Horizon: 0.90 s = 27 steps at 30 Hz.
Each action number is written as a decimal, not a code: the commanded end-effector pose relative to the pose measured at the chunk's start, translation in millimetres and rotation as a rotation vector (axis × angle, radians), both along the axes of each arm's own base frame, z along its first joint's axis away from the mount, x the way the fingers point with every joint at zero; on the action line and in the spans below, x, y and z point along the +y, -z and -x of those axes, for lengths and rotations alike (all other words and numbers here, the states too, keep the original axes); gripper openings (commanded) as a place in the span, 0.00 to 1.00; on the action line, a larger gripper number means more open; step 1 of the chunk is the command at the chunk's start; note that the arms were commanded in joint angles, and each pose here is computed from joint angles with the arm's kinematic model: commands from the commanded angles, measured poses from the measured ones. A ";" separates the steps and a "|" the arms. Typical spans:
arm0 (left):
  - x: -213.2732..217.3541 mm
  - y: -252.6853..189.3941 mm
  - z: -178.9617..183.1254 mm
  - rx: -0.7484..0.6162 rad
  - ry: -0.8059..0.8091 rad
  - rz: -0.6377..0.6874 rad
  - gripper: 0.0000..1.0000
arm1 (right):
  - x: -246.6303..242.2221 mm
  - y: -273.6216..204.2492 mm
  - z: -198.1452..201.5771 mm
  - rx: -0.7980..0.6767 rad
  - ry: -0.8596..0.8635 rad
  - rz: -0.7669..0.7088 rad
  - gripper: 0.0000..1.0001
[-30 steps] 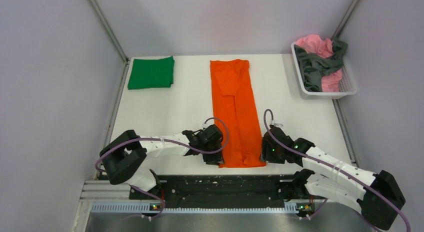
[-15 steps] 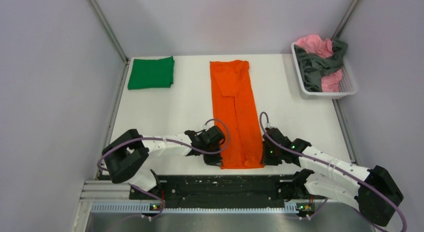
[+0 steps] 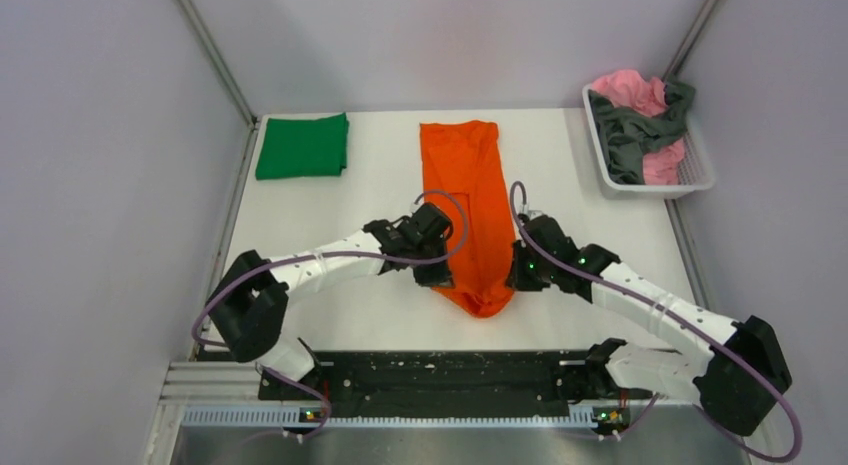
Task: Fold and stack the t-shirts
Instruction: Fold the folded rectangular tshirt in 1/3 of the way
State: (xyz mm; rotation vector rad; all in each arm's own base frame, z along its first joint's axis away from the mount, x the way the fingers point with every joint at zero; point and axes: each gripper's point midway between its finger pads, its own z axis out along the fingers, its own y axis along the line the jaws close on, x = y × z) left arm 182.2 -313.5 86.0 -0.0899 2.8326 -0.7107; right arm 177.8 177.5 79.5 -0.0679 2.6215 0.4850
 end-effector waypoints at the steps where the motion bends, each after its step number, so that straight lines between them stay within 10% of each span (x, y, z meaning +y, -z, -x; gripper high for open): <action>1: 17.4 -12.3 -40.8 -0.048 -0.016 -0.017 0.00 | 12.0 -32.5 -57.7 -0.136 0.010 -0.006 0.02; 27: 46.0 -10.3 -240.5 -0.096 -0.087 0.100 0.05 | 10.8 -41.4 -241.9 -0.194 0.138 -0.062 0.00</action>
